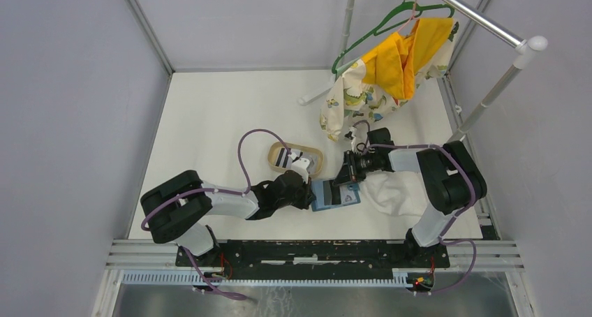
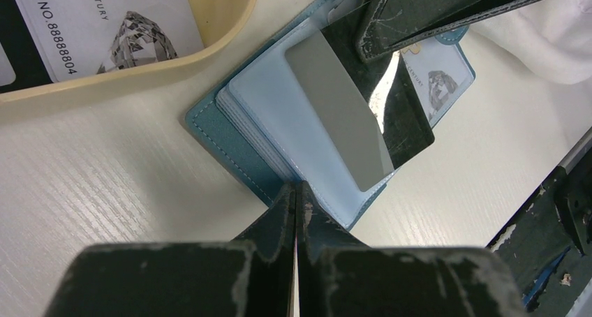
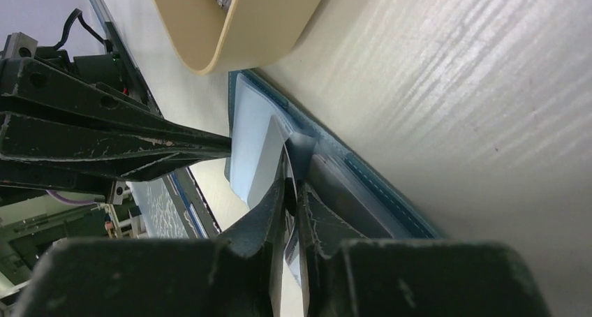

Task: Put the credit cards into the card holder
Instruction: Insert the credit card into the card holder.

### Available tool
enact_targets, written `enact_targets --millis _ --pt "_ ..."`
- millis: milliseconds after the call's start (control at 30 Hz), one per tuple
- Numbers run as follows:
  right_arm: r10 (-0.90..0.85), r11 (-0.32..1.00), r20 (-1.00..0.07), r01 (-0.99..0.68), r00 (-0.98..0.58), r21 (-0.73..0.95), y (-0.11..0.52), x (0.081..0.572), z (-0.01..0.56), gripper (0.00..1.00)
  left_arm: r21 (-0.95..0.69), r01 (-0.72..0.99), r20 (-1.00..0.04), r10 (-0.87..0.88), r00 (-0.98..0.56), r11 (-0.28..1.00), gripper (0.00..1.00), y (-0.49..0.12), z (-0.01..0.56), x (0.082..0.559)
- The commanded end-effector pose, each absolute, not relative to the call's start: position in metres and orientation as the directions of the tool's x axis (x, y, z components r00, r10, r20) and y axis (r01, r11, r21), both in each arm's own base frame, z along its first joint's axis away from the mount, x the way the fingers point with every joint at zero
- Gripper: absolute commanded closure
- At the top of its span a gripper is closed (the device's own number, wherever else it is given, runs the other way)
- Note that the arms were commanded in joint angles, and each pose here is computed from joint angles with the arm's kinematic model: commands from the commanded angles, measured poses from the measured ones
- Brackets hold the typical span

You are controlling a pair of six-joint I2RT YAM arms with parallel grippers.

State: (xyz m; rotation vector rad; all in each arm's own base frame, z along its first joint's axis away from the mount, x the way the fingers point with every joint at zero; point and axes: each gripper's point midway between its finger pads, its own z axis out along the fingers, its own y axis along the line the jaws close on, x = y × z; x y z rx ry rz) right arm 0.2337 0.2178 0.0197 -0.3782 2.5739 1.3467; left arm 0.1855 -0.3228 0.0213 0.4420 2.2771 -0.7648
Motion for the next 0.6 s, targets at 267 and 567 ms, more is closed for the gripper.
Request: enact_targets --millis 267,567 --pt "-0.183 0.551 -0.33 -0.374 -0.926 0.746 0.223 0.242 0.012 0.77 -0.422 0.555 -0.759 0.055 -0.649 0.717 0.83 -0.343 0.06 0.192" --pt "-0.187 0.549 -0.335 -0.381 -0.923 0.744 0.222 0.243 0.012 0.75 -0.473 0.578 -0.777 -0.006 -0.629 0.665 0.76 -0.357 0.104 0.182"
